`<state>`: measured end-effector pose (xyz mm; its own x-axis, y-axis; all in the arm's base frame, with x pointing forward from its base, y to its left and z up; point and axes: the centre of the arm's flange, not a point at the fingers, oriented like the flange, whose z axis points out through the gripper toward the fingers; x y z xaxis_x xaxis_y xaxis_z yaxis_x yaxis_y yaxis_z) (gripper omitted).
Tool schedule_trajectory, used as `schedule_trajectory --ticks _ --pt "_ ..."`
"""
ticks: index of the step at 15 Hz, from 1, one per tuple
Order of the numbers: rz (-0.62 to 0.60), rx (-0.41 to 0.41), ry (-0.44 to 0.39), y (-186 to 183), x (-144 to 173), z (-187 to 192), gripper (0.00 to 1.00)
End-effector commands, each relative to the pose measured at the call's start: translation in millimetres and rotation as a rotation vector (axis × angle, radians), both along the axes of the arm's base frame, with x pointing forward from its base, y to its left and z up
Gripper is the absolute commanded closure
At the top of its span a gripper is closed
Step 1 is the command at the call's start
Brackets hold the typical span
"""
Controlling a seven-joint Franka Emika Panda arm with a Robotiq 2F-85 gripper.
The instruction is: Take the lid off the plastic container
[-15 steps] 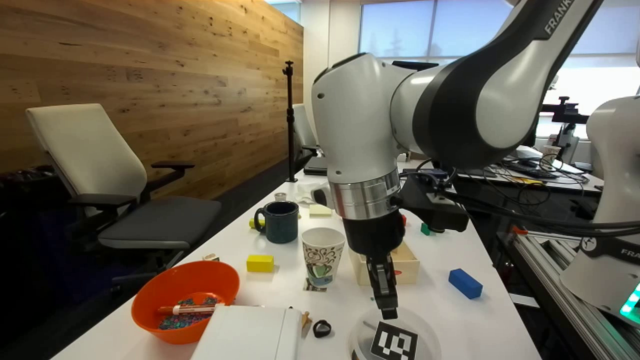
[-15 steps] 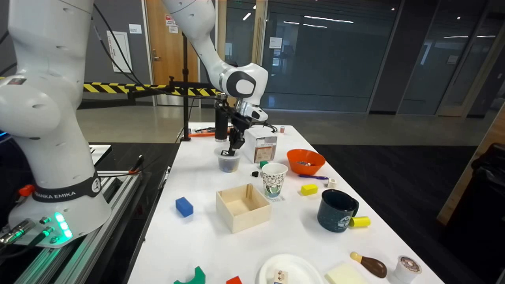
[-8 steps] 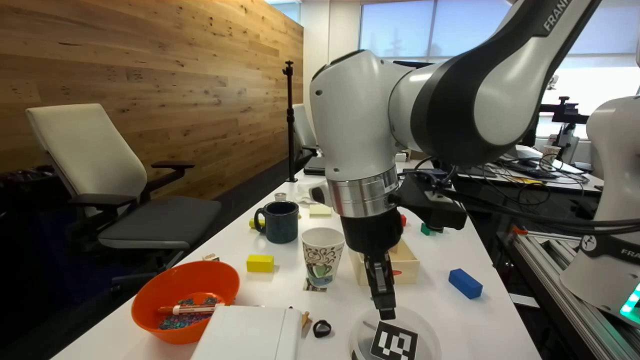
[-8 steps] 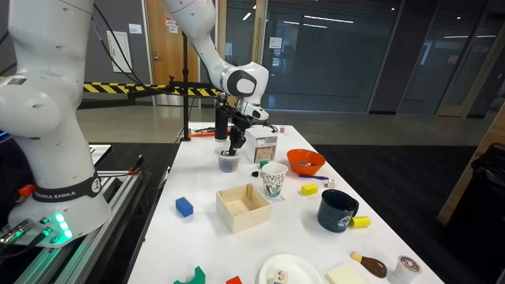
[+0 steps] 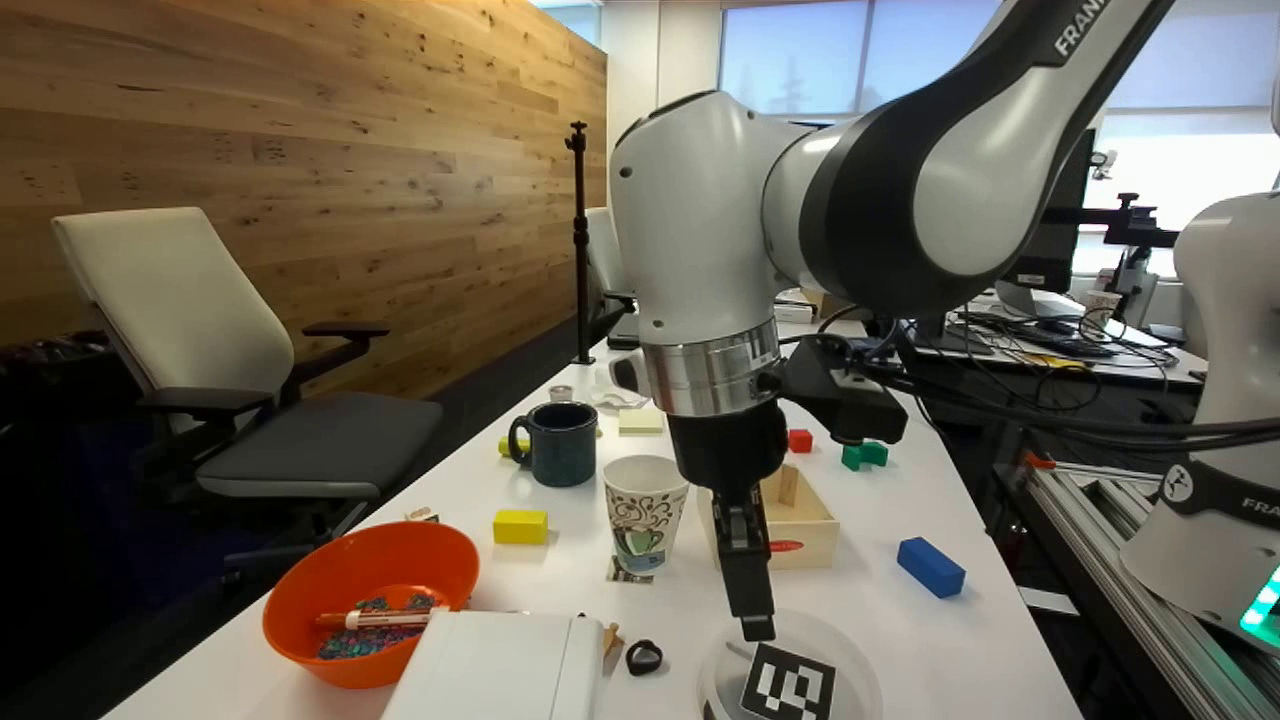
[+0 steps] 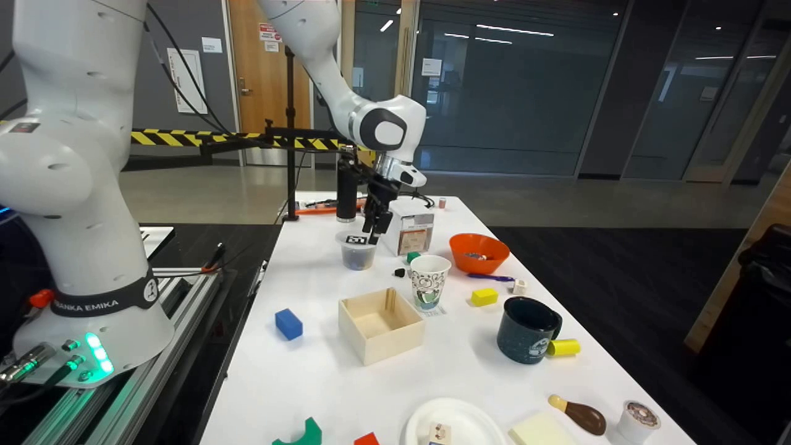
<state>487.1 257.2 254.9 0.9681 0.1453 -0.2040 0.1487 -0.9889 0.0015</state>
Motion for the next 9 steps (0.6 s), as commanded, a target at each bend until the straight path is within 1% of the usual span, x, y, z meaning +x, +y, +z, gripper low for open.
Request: schedule_trajectory --ticks 1,2,3,6,9 --pt "-0.029 0.006 0.007 -5.6 2.2 4.3 0.4" --pt "-0.031 0.006 0.008 -6.4 2.3 3.8 0.43" --pt "-0.032 0.006 0.009 -6.9 2.3 3.4 0.29" --pt "-0.031 0.005 0.013 -6.8 2.2 1.7 0.31" --pt "-0.031 0.004 0.015 -6.3 1.9 0.4 0.41"
